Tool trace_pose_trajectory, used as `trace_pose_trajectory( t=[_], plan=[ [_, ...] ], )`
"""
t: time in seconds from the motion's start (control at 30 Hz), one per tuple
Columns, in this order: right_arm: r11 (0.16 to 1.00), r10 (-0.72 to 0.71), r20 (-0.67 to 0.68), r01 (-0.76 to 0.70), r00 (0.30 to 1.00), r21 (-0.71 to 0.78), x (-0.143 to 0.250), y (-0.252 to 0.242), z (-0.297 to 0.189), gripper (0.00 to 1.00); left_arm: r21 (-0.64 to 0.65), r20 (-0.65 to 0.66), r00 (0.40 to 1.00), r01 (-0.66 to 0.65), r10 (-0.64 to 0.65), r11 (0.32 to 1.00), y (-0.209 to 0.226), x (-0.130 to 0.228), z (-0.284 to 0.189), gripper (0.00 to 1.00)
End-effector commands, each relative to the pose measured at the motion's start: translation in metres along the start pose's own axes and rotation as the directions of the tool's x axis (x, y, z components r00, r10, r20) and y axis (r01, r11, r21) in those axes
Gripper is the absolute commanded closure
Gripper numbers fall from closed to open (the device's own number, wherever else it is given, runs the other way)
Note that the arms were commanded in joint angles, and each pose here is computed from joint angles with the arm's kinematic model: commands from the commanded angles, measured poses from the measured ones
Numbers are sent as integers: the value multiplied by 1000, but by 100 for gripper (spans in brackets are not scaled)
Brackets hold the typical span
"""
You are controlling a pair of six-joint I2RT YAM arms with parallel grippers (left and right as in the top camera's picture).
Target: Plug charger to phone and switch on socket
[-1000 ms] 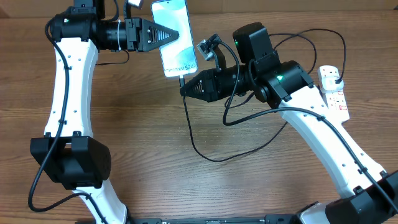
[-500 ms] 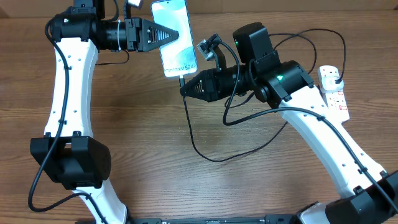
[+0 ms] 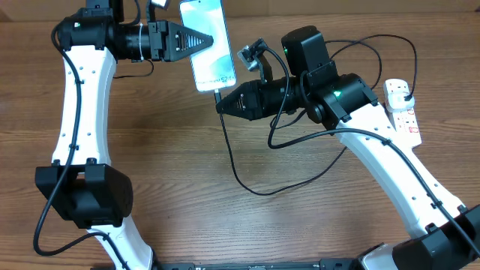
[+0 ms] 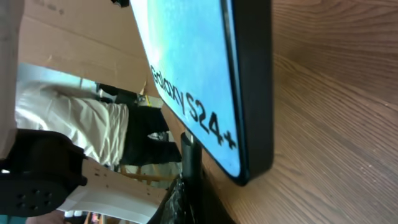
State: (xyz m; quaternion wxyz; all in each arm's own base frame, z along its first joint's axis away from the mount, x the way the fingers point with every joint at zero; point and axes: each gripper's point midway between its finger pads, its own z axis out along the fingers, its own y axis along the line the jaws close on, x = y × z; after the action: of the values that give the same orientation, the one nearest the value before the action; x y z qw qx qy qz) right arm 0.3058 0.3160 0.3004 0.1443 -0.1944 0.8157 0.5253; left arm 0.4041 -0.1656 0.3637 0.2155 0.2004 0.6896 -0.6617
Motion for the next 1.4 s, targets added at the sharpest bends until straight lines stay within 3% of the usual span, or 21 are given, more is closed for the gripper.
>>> trace_pose_trajectory(
  t=[0.0,0.27,1.23,1.37],
  plan=[
    [1000,-12,76,11,997,16,-21,0,-10,96,56,-8,1000,-8,9,998,-16,1,6,96],
    [998,2,87,-7,996,61,-22,-9,-10,96,56,-10,999,32,-32,998,-16,1,6,96],
    [1000,-18,73,17,997,11,-20,0,-13,96,48,0,999,40,-40,998,-14,-2,1,96],
    [996,38,39,-41,999,84,-7,-16,-13,96,6,34,999,20,-20,1000,-6,-10,-15,96]
  ],
)
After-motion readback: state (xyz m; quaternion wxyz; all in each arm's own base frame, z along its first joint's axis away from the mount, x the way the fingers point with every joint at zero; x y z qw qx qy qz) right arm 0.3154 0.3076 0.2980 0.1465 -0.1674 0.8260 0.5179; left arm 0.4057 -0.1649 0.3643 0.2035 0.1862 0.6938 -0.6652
